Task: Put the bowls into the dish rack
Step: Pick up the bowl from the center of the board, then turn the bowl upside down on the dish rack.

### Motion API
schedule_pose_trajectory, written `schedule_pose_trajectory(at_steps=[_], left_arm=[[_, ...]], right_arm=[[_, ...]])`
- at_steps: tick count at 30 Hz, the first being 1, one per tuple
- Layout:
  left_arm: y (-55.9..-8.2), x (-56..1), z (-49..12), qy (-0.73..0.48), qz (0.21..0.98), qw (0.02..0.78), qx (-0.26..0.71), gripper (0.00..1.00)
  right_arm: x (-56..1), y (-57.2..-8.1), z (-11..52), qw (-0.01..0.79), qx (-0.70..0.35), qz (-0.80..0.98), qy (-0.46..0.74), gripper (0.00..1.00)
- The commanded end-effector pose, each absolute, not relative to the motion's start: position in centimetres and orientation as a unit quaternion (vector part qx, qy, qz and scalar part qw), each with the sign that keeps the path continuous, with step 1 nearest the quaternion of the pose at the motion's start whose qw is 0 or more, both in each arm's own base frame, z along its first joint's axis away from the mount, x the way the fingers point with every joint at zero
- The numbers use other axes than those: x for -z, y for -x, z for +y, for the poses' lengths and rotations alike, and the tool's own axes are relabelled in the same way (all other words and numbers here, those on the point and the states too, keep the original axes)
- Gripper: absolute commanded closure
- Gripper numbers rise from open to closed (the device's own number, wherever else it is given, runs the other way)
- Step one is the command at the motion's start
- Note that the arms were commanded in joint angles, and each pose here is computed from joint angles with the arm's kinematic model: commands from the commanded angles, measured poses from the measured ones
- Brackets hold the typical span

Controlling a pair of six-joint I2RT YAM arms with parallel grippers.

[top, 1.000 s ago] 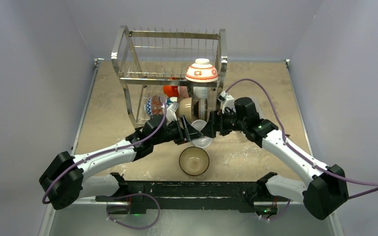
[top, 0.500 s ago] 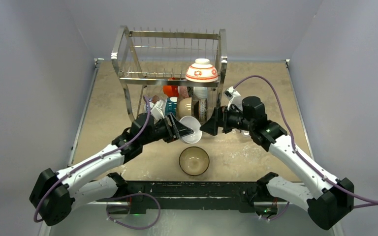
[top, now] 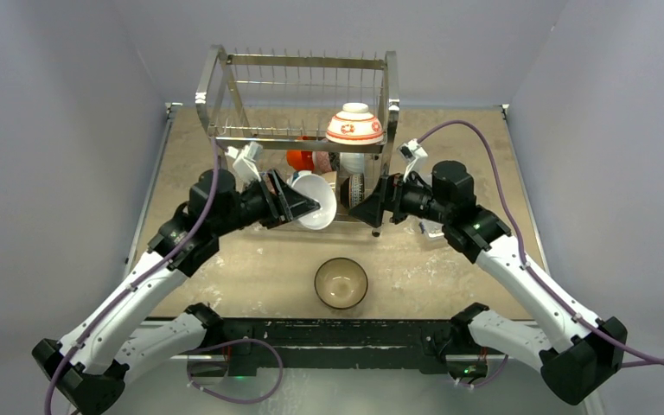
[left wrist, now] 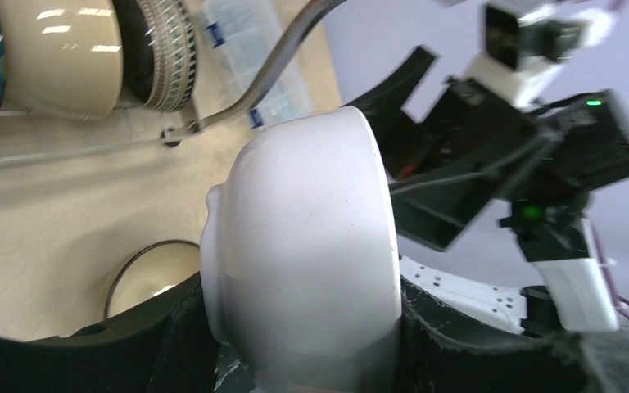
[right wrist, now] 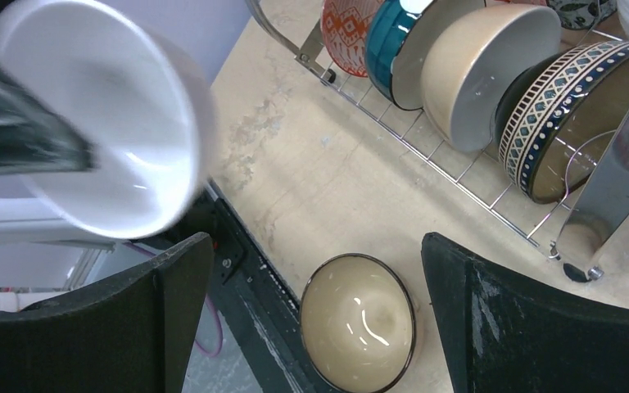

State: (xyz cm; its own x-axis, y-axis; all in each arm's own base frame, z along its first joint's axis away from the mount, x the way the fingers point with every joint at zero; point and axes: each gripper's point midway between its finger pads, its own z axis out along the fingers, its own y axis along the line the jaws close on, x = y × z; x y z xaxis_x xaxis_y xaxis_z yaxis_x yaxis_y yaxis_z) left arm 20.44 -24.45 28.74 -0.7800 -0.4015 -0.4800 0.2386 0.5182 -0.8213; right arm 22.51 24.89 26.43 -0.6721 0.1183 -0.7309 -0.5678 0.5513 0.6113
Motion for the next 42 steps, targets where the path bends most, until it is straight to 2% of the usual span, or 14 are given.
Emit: schedule_pose_trajectory(at_steps=[1,12,22,33,42], left_arm=[[-20.0,-34.0,-24.5,0.008,0.786,0.351,0.509,1.00],[-20.8,-39.9,-25.1,-0.014,0.726,0.338,0.599,1.00],[-22.2,-45.2,-22.8,-0.045,0.685,0.360,0.632,1.00],[-26.4,-49.0,-20.2,-0.030,0.641,0.415,0.645,1.00],[-32.5,-50.6,-19.5,-0.030,0.654,0.458,0.601,1.00]], right_arm=[[-28.4,-23.0,25.4,0.396,-0.464,0.778,0.146,0.01],[-28.4,-22.9,25.1,0.400,-0.458,0.781,0.143,0.01],[-27.9,-22.7,24.9,0.397,-0.454,0.785,0.142,0.01],[-27.5,-22.9,25.1,0.393,-0.452,0.787,0.146,0.01],[-27.3,-23.3,25.0,0.394,-0.446,0.790,0.147,0.01]])
